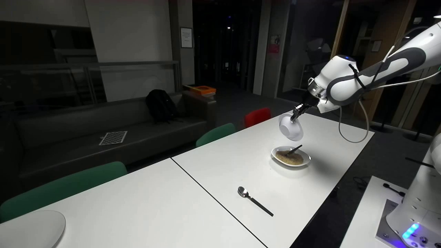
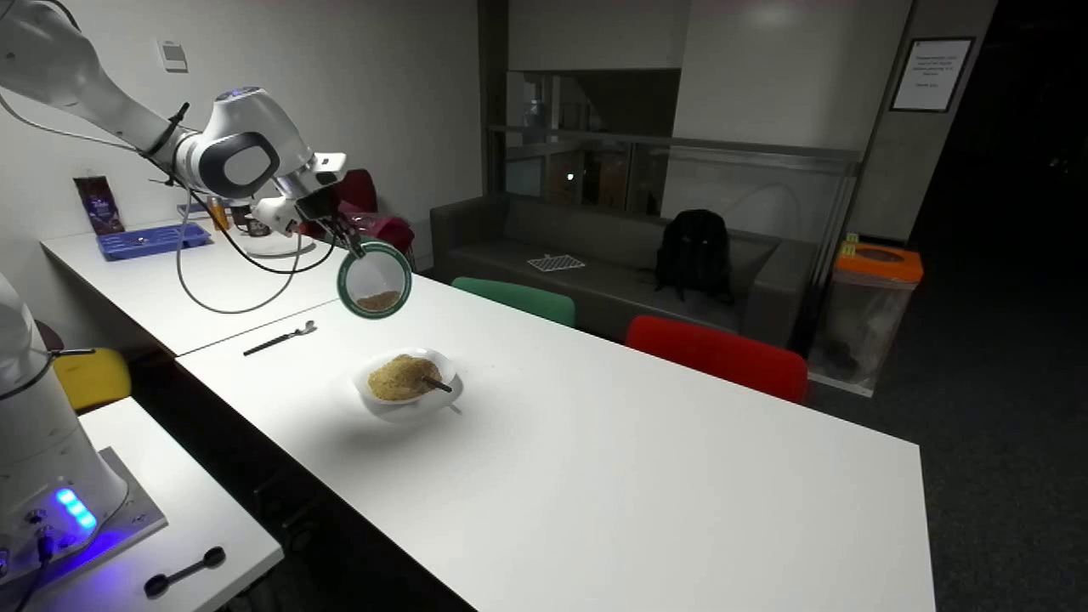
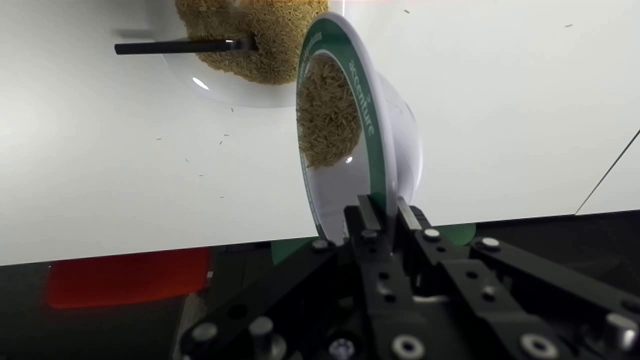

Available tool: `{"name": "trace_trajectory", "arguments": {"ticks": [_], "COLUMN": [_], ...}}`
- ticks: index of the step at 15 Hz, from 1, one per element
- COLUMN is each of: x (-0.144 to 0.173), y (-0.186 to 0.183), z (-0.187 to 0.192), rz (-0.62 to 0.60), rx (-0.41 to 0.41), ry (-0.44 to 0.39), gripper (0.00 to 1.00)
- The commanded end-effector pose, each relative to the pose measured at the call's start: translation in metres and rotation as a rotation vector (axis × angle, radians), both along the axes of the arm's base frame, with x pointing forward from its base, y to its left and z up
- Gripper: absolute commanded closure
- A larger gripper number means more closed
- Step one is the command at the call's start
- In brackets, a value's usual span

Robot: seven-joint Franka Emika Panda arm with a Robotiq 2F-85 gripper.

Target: Put the spoon in the left bowl on the table, then pour the contents from the left bowl to the right bowl

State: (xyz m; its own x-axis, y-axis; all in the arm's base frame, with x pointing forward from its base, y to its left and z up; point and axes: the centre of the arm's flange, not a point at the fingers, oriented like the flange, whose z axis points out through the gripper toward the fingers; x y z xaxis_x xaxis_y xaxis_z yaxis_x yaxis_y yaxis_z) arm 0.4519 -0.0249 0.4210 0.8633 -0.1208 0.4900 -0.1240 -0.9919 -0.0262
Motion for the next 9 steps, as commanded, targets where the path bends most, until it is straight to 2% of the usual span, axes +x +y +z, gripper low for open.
{"name": "trace_trajectory", "arguments": {"ticks": [1,2,9], "x": [0.000,0.000,-0.001], "y": [0.000,0.000,-0.022], "z": [0.000,0.000,0.014], "rz": [0.000,0.000,-0.036], "rx": [0.000,0.000,0.050], "ry": [0.000,0.000,-0.022], "gripper": [0.89,0.97,0.97]}}
